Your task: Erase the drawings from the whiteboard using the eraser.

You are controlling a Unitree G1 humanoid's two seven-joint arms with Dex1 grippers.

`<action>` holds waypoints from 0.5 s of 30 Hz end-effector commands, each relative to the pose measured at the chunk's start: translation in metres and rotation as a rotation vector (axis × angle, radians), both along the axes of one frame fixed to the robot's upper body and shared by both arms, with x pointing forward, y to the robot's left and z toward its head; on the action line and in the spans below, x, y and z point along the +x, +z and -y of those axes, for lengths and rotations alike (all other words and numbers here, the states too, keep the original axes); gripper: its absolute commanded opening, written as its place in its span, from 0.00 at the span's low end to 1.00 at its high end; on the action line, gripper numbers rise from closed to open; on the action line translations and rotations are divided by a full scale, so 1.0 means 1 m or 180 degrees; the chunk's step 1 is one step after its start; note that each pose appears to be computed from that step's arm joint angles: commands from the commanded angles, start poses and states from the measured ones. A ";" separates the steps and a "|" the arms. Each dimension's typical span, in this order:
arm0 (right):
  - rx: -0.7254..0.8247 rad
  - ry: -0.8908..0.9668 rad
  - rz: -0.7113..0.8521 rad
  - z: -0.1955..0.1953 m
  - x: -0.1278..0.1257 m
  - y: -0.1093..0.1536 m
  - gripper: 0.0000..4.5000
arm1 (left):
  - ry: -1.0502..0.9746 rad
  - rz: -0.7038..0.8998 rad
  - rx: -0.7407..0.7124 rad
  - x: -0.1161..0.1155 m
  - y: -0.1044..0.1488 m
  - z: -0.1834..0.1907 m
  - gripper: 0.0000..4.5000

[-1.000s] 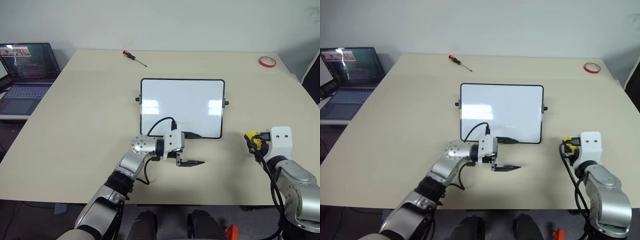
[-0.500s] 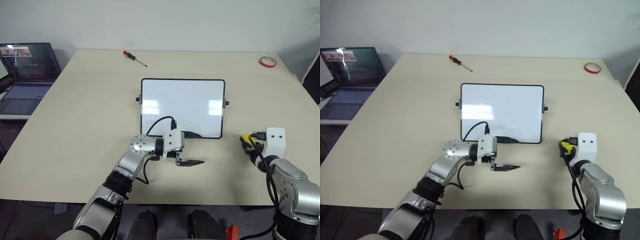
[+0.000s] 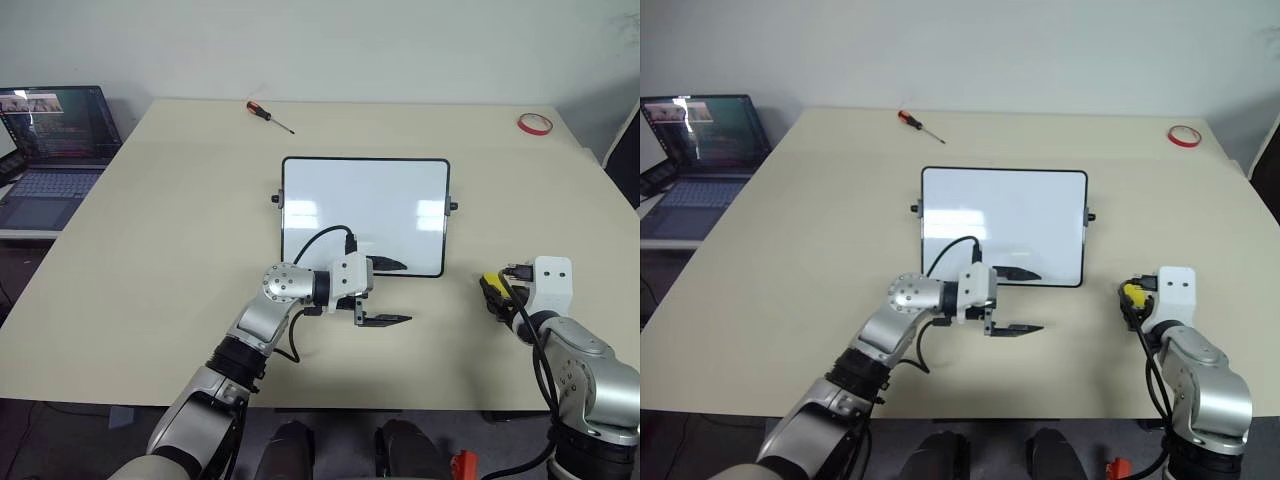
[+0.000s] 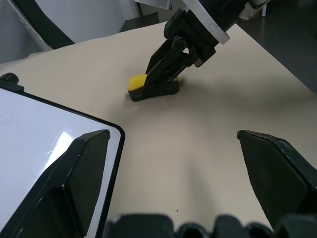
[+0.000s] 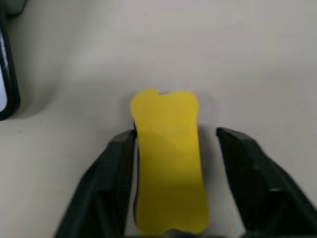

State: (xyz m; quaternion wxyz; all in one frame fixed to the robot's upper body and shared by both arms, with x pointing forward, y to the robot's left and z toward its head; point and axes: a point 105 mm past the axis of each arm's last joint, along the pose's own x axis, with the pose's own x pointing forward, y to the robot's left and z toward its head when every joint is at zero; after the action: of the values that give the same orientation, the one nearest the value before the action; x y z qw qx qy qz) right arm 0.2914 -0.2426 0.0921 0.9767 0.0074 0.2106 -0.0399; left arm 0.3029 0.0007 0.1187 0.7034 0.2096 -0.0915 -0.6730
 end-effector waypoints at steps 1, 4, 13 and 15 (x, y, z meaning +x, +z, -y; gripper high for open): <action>-0.0045 -0.0046 0.0159 0.006 0.001 0.011 0.88 | -0.0036 0.0166 -0.0115 -0.001 0.017 0.002 1.00; -0.0064 -0.0075 0.0182 0.008 0.001 0.013 0.98 | -0.0030 0.0162 -0.0112 0.000 0.018 0.002 1.00; 0.0150 0.0003 0.0525 -0.005 -0.001 0.038 0.98 | 0.0211 0.0237 -0.0073 0.001 0.035 -0.016 1.00; 0.0173 0.0109 0.0665 -0.011 -0.006 0.048 0.98 | 0.0465 0.0268 -0.0143 0.006 0.049 -0.026 1.00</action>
State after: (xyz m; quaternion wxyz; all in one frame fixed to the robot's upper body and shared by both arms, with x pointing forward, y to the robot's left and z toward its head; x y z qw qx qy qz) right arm 0.2903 -0.2342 0.1187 0.9873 0.0392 0.1519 -0.0271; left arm 0.3072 0.0202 0.1441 0.7315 0.2335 -0.0914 -0.6341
